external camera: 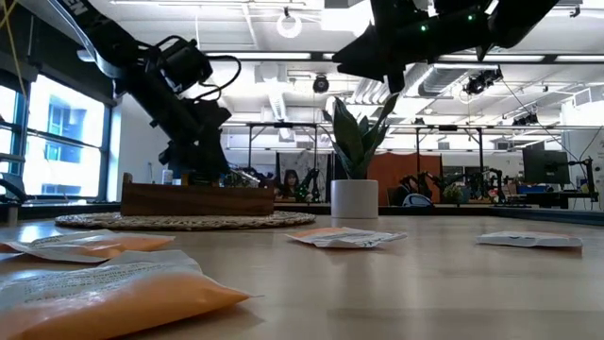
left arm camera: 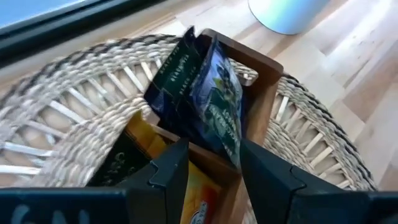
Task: Pick & Place Tea
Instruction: Put the black tea bag into the right section of the wooden organizer
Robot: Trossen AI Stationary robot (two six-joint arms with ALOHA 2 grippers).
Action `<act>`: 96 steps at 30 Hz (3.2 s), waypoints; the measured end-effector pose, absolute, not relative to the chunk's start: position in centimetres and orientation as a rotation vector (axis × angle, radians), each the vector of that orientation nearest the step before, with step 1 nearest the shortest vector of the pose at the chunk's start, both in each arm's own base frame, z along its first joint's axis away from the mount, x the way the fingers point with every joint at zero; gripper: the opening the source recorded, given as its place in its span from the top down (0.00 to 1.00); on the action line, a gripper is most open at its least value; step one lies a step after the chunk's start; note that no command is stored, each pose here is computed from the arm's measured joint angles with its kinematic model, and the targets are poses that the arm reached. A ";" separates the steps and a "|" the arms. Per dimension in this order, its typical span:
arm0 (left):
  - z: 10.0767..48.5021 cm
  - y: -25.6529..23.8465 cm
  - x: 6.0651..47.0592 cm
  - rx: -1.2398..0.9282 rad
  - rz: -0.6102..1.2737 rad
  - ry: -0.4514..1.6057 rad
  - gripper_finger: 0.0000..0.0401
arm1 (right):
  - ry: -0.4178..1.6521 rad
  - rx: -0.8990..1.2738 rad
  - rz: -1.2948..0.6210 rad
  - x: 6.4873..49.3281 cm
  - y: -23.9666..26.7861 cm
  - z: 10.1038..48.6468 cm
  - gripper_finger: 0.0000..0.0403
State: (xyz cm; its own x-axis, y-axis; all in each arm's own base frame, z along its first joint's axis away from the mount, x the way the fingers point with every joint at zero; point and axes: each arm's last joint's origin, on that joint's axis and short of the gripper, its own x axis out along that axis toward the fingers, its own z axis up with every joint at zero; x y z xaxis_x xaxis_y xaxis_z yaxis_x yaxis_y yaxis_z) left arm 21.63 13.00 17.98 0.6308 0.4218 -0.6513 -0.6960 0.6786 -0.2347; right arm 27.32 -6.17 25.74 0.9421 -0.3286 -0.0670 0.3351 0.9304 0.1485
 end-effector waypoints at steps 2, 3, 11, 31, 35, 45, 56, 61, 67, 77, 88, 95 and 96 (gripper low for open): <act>17.4 13.1 21.9 -0.512 0.668 0.617 0.64 | 0.038 0.159 -0.340 27.3 -6.2 25.8 0.67; 17.1 13.1 21.9 -0.515 0.671 0.632 0.64 | 0.038 0.160 -0.340 27.3 -6.2 25.8 0.67; 16.3 13.4 22.6 -0.525 0.644 0.627 0.64 | 0.038 0.160 -0.342 27.3 -6.2 25.8 0.67; 16.5 13.3 22.7 -0.542 0.587 0.611 0.64 | 0.038 0.160 -0.342 27.3 -6.2 25.7 0.67; 16.7 13.4 22.9 -0.535 0.565 0.584 0.64 | 0.038 0.160 -0.342 27.3 -6.2 25.7 0.67; 16.7 13.4 22.9 -0.530 0.561 0.581 0.84 | 0.038 0.160 -0.342 27.3 -6.2 25.7 0.67; 19.3 13.3 23.5 -0.516 0.440 0.574 0.99 | 0.038 0.160 -0.342 27.3 -6.2 25.7 0.67; 22.2 13.9 23.8 -0.406 0.513 0.746 1.00 | 0.039 0.160 -0.341 27.3 -6.2 25.7 0.67; 26.1 14.4 24.4 -0.315 0.492 0.948 1.00 | 0.039 0.158 -0.342 27.3 -6.2 25.7 0.67; 26.9 15.3 26.3 -0.306 0.305 1.177 1.00 | 0.039 0.158 -0.341 27.3 -6.2 25.7 0.67; 23.6 16.4 28.0 -0.290 0.295 1.266 1.00 | 0.039 0.158 -0.341 27.3 -6.2 25.7 0.67; 23.7 16.8 28.3 -0.212 0.350 1.257 1.00 | 0.039 0.157 -0.341 27.3 -6.2 25.7 0.67; 23.7 16.8 28.2 -0.206 0.358 1.262 1.00 | 0.039 0.157 -0.341 27.3 -6.2 25.7 0.67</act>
